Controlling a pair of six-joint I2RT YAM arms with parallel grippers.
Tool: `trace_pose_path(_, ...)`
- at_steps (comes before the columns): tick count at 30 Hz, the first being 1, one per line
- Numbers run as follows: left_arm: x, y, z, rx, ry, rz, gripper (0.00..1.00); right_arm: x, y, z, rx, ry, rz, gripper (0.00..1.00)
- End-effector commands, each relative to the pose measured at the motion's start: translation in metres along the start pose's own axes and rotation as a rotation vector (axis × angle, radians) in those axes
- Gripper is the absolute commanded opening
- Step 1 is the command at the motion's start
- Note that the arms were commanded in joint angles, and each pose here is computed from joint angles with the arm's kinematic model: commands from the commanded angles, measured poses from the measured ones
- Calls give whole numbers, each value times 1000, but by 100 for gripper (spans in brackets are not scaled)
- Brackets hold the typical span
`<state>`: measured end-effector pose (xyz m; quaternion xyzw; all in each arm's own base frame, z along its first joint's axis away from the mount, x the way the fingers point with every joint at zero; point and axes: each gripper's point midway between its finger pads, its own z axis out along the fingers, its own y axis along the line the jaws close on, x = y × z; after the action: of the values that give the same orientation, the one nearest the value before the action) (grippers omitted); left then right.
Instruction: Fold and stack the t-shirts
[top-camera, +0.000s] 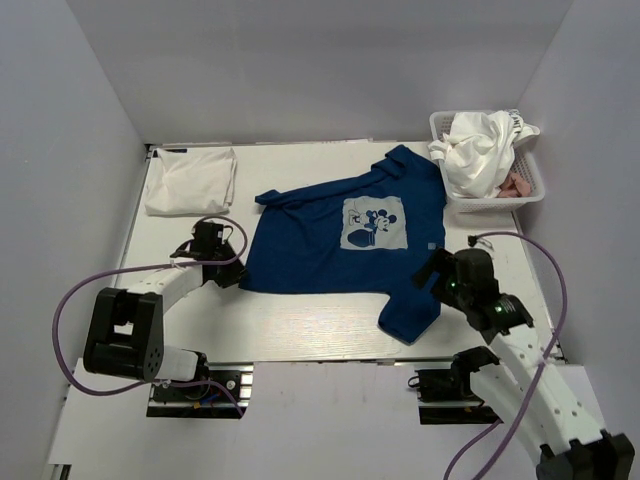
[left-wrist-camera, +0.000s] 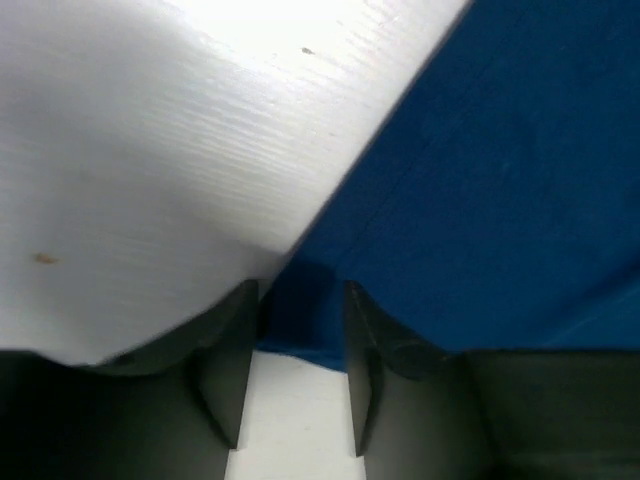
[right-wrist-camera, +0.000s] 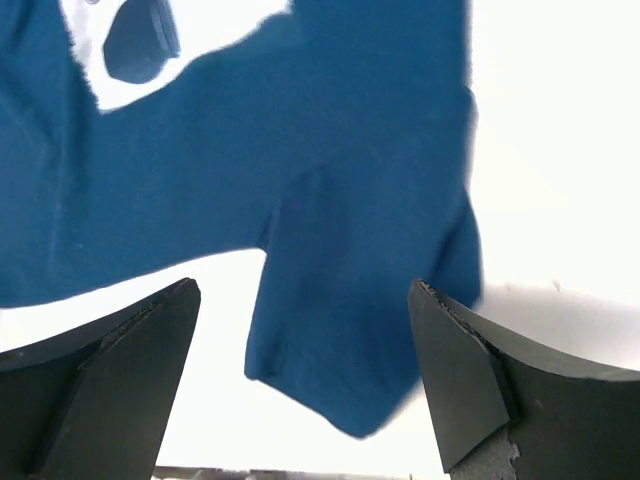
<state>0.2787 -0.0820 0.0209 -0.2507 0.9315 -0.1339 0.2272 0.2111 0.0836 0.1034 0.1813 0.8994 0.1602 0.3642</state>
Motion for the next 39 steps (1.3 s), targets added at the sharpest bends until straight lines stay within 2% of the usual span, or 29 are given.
trace_pose_path(1,22,-5,9,84,65,4,25,24,-34,-14,157,64,91,90)
trace_pose_path(2,25,-5,10,91,71,4,8,28,-35,-15,161,81,102,90)
trace_pose_path(3,30,-1,12,78,87,-9,0,36,-38,-14,172,109,108,90)
trace_pose_path(6,30,-3,10,99,77,-6,0,58,-41,-9,173,194,115,90)
trace_pose_path(13,-9,-32,-29,206,-100,23,0,89,-42,9,139,296,137,88)
trace_pose_path(15,-18,-37,-39,216,-133,36,0,96,-49,17,154,307,130,81)
trace_pose_path(17,-23,-42,-48,235,-156,38,0,90,-51,25,165,280,109,67)
trace_pose_path(18,-23,-42,-48,235,-156,38,0,86,-50,29,160,258,102,47)
trace_pose_path(20,-35,-52,-58,269,-200,54,0,68,-46,38,159,187,88,30)
trace_pose_path(21,-38,-57,-61,287,-208,58,0,60,-43,41,154,162,68,12)
trace_pose_path(22,-41,-59,-63,292,-217,69,0,55,-39,43,146,153,66,0)
trace_pose_path(23,-51,-68,-72,315,-245,73,0,30,-24,40,117,92,53,0)
trace_pose_path(25,-61,-75,-84,330,-278,74,0,15,-18,34,117,65,29,0)
trace_pose_path(26,-70,-84,-95,352,-305,77,0,-11,-3,23,91,9,15,0)
trace_pose_path(28,-87,-96,-118,391,-382,80,0,-34,7,6,62,-62,-30,0)
trace_pose_path(30,-110,-111,-147,434,-477,79,0,-100,44,-38,-25,-258,-13,0)
trace_pose_path(31,-119,-118,-161,452,-514,79,0,-116,53,-54,-61,-318,-27,0)
trace_pose_path(32,-134,-133,-191,503,-576,84,0,-144,72,-85,-127,-414,-13,0)
trace_pose_path(34,-153,-143,-220,523,-651,74,0,-167,89,-109,-195,-499,-32,0)
trace_pose_path(35,-165,-156,-257,579,-719,78,0,-191,103,-139,-236,-578,-24,0)
trace_pose_path(38,-189,-166,-328,621,-880,73,0,-216,114,-172,-256,-665,-73,0)
trace_pose_path(39,-191,-168,-340,632,-895,73,0,-237,127,-216,-321,-755,-69,0)
